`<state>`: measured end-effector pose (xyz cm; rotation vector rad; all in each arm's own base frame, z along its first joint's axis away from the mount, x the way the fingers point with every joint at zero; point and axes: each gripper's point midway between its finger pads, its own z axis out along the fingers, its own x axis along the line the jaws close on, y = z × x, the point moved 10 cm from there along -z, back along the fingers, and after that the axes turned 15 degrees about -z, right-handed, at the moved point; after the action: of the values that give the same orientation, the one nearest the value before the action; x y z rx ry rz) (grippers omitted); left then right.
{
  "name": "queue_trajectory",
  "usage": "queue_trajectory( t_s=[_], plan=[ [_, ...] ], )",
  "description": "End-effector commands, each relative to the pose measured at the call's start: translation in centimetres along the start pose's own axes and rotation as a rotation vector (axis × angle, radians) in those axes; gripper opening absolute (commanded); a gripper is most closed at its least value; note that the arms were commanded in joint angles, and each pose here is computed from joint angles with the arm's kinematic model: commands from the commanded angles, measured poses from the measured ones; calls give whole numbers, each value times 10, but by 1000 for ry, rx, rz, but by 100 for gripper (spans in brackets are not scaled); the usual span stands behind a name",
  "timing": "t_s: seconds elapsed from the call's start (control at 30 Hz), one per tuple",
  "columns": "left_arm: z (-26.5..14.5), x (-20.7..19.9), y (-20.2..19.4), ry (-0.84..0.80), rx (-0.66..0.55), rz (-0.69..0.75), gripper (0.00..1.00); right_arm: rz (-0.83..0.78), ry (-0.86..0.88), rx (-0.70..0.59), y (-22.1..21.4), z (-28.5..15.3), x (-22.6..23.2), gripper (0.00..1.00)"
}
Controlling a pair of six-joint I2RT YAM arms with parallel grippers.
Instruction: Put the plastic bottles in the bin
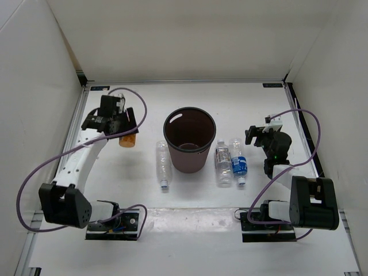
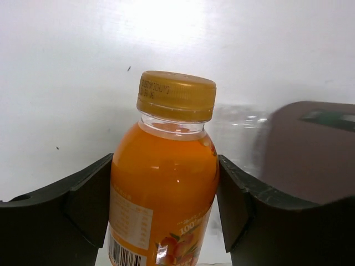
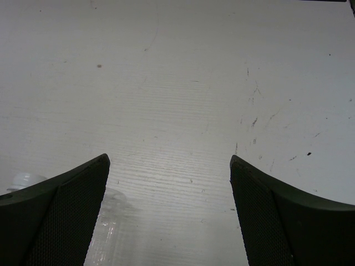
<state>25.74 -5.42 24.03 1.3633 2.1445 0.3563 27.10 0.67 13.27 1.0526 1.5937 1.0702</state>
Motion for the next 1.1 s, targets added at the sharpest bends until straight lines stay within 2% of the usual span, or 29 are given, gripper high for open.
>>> queue_trajectory(
  t_s=[0.0,0.03,0.1,0.17,0.2,0.4,0.43,0.5,0.67,0.87,1.07],
  plan=[
    [-57,-23,13,-74,-84,5,36,-34,-29,-81,20,5,-7,90],
    [-78,-32,23,-74,-138,4,36,-34,-27,-83,21,5,-7,90],
    [-95,-37,19,-64,-135,33,36,-32,-27,-80,20,4,-6,90],
    [-125,-55,31,-123,-212,61,36,-33,-27,-85,21,5,-7,90],
    [-127,-58,30,-114,-191,83,36,-32,-28,-81,20,5,-6,90],
    [-179,-126,34,-336,-268,262,36,-30,-29,-79,20,5,-6,90],
    [-162,-140,32,-313,-221,296,36,-33,-29,-86,22,5,-7,90],
    [-163,-165,20,-360,-189,354,36,-32,-29,-80,20,5,-7,90],
    [-127,-215,-28,-370,-62,490,36,-32,-27,-78,20,5,-6,90],
    [-82,-232,-56,-292,62,535,36,-31,-28,-81,20,5,-6,90],
    [-43,-226,-77,-241,159,522,36,-31,-27,-77,19,5,-6,90]
  ],
)
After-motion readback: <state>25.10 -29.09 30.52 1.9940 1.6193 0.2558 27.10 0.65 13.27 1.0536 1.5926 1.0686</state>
